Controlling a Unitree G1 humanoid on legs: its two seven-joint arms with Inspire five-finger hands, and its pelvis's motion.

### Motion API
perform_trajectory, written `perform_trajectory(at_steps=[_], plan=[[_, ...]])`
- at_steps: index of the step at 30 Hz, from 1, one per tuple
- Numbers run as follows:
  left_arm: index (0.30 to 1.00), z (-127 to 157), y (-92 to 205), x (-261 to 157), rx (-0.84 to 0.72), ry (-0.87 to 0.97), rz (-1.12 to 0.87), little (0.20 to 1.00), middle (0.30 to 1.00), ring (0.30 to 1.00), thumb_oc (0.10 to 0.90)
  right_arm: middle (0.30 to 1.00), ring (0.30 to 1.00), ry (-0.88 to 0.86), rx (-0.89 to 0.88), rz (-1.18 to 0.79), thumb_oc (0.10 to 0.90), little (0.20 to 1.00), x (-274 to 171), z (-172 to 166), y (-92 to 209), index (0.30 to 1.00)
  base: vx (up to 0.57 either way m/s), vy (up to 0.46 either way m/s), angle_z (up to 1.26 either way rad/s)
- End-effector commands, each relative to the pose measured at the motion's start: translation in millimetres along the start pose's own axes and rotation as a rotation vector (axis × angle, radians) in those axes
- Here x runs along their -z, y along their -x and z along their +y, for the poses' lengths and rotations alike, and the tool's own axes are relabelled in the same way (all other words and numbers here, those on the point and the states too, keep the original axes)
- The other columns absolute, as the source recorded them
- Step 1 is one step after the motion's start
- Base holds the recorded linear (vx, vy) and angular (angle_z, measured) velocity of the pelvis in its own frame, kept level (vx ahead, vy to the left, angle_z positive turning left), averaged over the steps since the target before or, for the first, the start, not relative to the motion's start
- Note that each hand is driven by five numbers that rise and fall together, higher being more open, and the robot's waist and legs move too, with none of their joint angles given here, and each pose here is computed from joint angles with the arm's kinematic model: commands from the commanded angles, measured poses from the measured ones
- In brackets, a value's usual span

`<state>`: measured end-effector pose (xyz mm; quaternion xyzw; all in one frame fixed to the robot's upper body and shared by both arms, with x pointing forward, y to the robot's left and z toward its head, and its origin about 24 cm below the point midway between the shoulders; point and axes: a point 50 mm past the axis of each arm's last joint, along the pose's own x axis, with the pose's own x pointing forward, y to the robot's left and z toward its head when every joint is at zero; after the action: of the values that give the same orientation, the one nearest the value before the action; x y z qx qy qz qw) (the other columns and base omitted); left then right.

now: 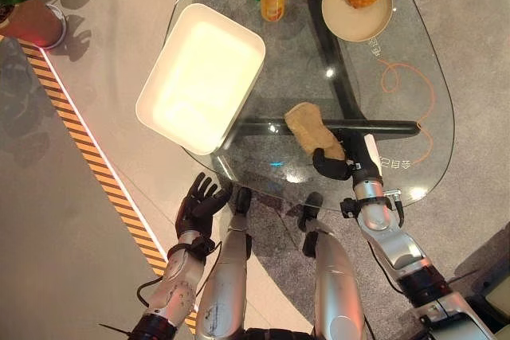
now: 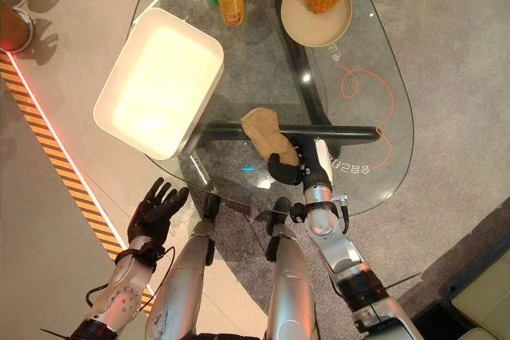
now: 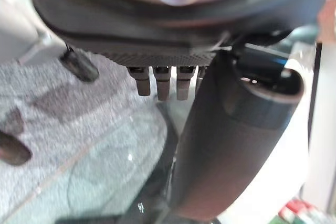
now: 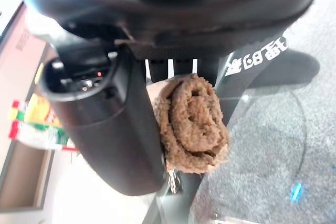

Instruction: Wipe the table with a cloth and put it in the basket.

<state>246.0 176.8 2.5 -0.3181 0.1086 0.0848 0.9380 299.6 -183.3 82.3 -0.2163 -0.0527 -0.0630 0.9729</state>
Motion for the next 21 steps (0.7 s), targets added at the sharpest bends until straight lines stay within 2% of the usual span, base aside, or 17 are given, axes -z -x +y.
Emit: perform_trajectory(at_steps=[1, 7, 8, 10, 21], plan=[[0.900, -10.1, 18.1, -21.4, 0.167, 0.087, -0.065, 0.900, 0.900, 0.900, 0.800, 0.300, 0.300, -0.114, 0.096, -0.416, 0.100, 0.200, -77.9, -30.1, 3.7, 0.300, 0.00, 0.000, 0.00], [0.900, -41.6, 27.0, -21.7, 0.446, 0.283, -0.024, 0.900, 0.900, 0.900, 0.800, 0.300, 0.300, -0.119, 0.022, -0.527, 0.100, 0.200, -91.8, -27.5, 15.3, 0.300, 0.00, 0.000, 0.00], [0.900, -41.6, 27.0, -21.7, 0.446, 0.283, -0.024, 0.900, 0.900, 0.900, 0.800, 0.300, 0.300, -0.119, 0.022, -0.527, 0.100, 0.200, -91.8, -27.5, 15.3, 0.300, 0.01, 0.027, -0.04], [0.900, -59.6, 30.3, -22.6, 0.589, 0.392, 0.006, 0.900, 0.900, 0.900, 0.800, 0.300, 0.300, -0.100, -0.063, -0.605, 0.100, 0.200, -103.8, -22.9, 20.6, 0.300, 0.00, 0.016, -0.02], [0.900, -82.8, 34.0, -23.5, 0.784, 0.497, 0.081, 0.900, 0.900, 0.900, 0.800, 0.300, 0.300, -0.135, -0.255, -0.664, 0.100, 0.200, -117.5, -4.3, 28.6, 0.300, 0.00, 0.012, -0.06]])
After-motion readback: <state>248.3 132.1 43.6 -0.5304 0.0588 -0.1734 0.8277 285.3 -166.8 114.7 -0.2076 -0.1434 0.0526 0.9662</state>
